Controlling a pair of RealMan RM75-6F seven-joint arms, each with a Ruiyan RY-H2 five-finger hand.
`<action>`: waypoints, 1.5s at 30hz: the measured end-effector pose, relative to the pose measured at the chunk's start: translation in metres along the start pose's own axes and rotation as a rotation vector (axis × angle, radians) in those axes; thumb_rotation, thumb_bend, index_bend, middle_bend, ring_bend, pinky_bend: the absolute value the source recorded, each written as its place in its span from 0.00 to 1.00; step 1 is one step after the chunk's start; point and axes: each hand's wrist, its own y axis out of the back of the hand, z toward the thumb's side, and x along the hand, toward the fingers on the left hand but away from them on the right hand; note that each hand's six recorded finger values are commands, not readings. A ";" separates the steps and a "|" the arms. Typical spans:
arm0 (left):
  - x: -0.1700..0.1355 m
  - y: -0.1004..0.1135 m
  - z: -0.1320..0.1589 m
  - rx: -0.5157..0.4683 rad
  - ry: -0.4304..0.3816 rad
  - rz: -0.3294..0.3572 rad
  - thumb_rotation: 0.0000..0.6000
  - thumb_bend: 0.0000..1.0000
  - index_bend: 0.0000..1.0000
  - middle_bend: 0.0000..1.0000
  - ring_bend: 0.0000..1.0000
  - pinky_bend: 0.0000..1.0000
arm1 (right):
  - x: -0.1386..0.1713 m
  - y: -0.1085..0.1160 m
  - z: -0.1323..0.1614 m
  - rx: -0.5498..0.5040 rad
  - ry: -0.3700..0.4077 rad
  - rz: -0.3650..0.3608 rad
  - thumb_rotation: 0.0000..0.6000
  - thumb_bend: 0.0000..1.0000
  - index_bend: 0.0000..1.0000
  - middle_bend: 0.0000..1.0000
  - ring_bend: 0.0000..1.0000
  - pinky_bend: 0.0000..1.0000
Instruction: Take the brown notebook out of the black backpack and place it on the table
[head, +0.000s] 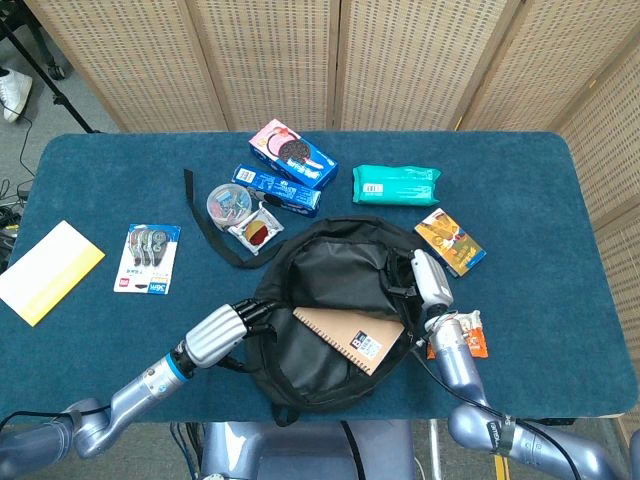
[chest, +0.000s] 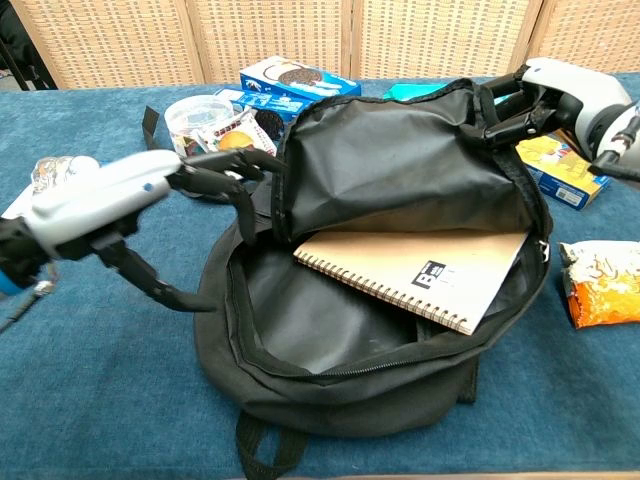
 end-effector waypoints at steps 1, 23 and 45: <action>0.003 -0.003 0.002 -0.004 -0.009 0.000 1.00 0.00 0.50 0.18 0.17 0.26 | -0.001 0.001 0.000 -0.003 -0.004 0.001 1.00 0.76 0.71 0.73 0.69 0.52; 0.051 -0.038 0.020 -0.082 -0.070 -0.008 1.00 0.00 0.56 0.21 0.18 0.26 | -0.001 0.021 0.006 -0.099 -0.055 0.083 1.00 0.78 0.72 0.74 0.69 0.52; 0.035 -0.007 0.023 -0.181 -0.118 0.101 1.00 0.00 0.59 0.25 0.18 0.26 | 0.015 0.001 0.043 -0.381 -0.121 0.283 1.00 0.92 0.72 0.74 0.70 0.65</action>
